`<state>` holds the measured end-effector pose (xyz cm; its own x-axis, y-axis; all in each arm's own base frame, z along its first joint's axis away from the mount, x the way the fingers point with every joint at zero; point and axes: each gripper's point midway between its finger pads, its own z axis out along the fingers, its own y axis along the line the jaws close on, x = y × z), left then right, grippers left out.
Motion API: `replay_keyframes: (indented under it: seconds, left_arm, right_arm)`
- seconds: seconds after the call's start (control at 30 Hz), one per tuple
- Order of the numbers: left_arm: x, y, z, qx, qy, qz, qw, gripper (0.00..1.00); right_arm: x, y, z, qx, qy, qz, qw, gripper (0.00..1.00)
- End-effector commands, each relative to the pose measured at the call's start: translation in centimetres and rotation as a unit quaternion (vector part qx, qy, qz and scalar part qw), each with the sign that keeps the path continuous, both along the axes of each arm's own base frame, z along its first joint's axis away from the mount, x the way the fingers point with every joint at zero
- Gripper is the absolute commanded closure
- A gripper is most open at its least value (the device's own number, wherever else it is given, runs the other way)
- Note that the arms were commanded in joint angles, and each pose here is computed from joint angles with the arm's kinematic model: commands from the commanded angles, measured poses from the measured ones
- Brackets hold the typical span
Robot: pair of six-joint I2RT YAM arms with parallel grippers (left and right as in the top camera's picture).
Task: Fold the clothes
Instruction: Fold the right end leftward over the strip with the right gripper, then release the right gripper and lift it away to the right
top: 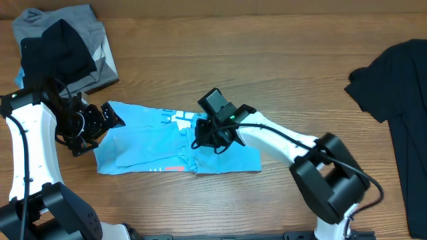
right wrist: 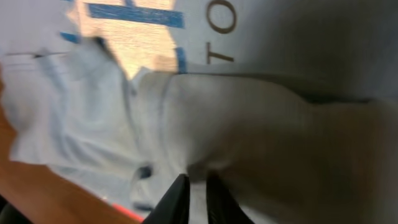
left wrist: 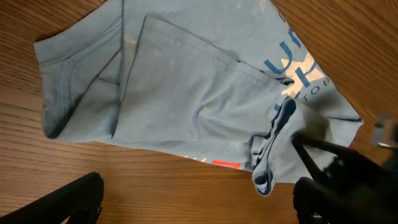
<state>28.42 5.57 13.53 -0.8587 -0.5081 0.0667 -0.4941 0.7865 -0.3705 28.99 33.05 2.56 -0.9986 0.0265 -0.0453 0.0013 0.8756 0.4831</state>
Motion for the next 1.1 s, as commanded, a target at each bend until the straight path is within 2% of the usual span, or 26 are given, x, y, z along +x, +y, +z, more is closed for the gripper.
replay_keyframes:
  seconds: [0.0,0.07,0.33,0.5,0.63,0.73,0.77,0.8,0.83,0.87,0.93,1.07]
  left_arm:
    - [0.2,-0.3,0.7,0.002,-0.013,-0.01,1.0,0.0]
    - [0.2,-0.3,0.7,0.002,-0.013,-0.01,1.0,0.0]
    - [0.2,-0.3,0.7,0.002,-0.013,-0.01,1.0,0.0]
    - [0.2,-0.3,0.7,0.002,-0.013,-0.01,1.0,0.0]
    - [0.9,0.0,0.7,0.011,-0.032,-0.025,0.999,0.0]
    - [2.0,0.5,0.7,0.021,-0.056,-0.025,0.998,0.0]
    - [2.5,0.7,0.8,0.027,-0.068,-0.025,0.997,0.0]
    - [3.0,1.0,0.8,0.031,-0.076,-0.024,0.996,0.0]
    - [3.5,1.2,0.7,0.036,-0.085,-0.024,0.995,0.0]
    - [3.9,1.5,0.6,0.041,-0.091,-0.024,0.995,0.0]
    - [4.6,2.1,-0.2,0.049,-0.091,-0.024,0.994,0.0]
    - [4.9,2.3,-3.2,0.038,-0.059,-0.044,0.997,0.0]
  right_arm:
    - [0.9,-0.2,-1.7,-0.013,0.001,-0.008,1.0,0.9]
    - [2.4,-1.1,-1.8,-0.023,-0.018,-0.024,0.999,0.93]
    - [6.8,-4.8,-1.5,-0.018,-0.05,-0.053,0.997,0.95]
    - [8.0,-6.3,-1.4,-0.017,-0.05,-0.073,0.996,0.94]
    - [8.8,-7.4,1.4,-0.013,-0.049,-0.085,0.995,0.93]
    - [9.5,-7.8,6.7,-0.002,-0.091,-0.073,0.993,0.82]
    - [9.7,-8.2,9.6,-0.002,-0.114,-0.069,0.991,0.69]
    - [9.6,-8.9,12.3,-0.005,-0.131,-0.076,0.989,0.44]
    - [9.5,-9.5,14.0,-0.009,-0.14,-0.081,0.987,0.3]
    - [9.1,-10.2,16.5,-0.013,-0.155,-0.077,0.985,0.0]
    - [8.0,-12.4,20.7,-0.033,-0.177,-0.084,0.98,0.0]
    - [4.8,-17.2,24.6,-0.084,-0.183,-0.119,0.972,0.0]
